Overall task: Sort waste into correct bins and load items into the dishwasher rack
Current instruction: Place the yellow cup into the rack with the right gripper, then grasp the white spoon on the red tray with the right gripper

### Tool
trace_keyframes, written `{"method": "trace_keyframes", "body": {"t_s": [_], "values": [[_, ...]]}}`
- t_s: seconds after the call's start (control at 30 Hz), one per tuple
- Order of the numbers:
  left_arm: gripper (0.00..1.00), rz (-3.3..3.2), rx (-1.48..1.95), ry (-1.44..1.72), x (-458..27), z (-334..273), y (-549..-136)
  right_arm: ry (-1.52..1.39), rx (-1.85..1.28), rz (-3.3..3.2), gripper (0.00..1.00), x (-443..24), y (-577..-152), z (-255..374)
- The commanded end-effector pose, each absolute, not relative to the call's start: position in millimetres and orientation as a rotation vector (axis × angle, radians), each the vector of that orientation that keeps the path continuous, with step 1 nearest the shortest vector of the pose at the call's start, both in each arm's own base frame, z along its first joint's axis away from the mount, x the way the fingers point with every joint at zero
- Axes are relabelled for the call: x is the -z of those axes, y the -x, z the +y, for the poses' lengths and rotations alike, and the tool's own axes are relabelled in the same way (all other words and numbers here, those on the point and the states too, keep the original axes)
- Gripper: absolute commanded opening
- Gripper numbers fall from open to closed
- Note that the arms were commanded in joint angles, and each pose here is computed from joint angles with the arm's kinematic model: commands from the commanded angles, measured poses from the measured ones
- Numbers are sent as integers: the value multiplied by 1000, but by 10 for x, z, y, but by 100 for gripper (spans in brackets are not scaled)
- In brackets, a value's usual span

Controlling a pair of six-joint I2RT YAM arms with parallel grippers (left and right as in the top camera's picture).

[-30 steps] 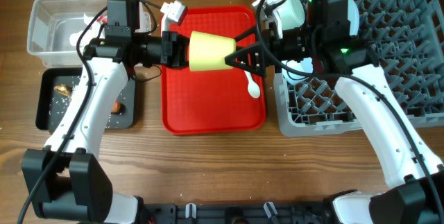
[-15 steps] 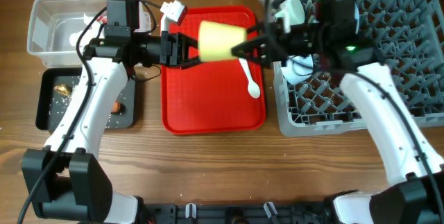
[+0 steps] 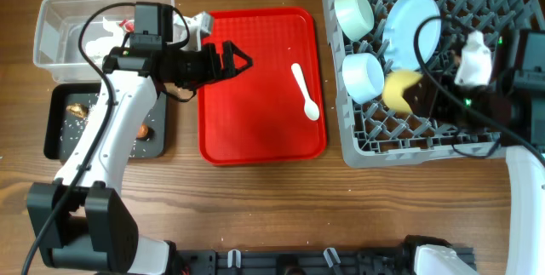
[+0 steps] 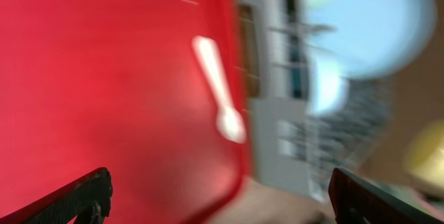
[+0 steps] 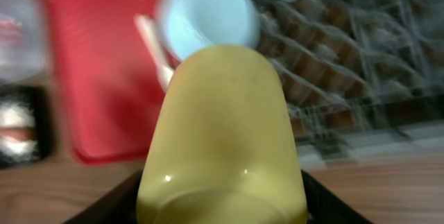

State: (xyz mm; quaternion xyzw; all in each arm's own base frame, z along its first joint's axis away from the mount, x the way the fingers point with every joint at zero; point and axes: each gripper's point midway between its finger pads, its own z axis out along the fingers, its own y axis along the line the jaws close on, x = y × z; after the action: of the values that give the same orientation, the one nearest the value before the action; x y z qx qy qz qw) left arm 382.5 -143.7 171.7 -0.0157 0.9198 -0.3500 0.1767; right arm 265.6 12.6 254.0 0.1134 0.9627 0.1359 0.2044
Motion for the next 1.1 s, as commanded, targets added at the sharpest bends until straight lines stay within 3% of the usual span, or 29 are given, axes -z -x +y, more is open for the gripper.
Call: {"method": "trace_keyframes", "body": {"t_s": [0.0,0.37,0.5,0.57,0.67,0.73,0.87,0.97,1.07], "values": [[100,2616,730,104,-1628,-1168,-3955,-551,-13,2765,54,-2369,-2491,-338],[100,2616,730,103,-1628,-1170,-3955,-441,-3,3101,56,-1419,-2818,32],[100,2616,730,104,-1628,-1168,-3955,-440,37,3177,73,-1207,-2839,40],[100,2616,730,103,-1628,-1170,-3955,-433,34,3172,99,-1193,-2866,41],[100,2616,730,104,-1628,-1168,-3955,-423,26,3149,100,-1329,-2905,45],[100,2616,730,104,-1628,-1168,-3955,-390,2,3061,100,-1668,-3022,86],[100,2616,730,104,-1628,-1168,-3955,-94,-192,2823,94,-2310,-3353,713],[100,2616,730,103,-1628,-1170,-3955,108,-250,2761,91,-2210,-3572,1306],[100,2608,707,108,-1627,-1143,-3982,294,-258,2776,84,-1723,-3815,1872]]}}
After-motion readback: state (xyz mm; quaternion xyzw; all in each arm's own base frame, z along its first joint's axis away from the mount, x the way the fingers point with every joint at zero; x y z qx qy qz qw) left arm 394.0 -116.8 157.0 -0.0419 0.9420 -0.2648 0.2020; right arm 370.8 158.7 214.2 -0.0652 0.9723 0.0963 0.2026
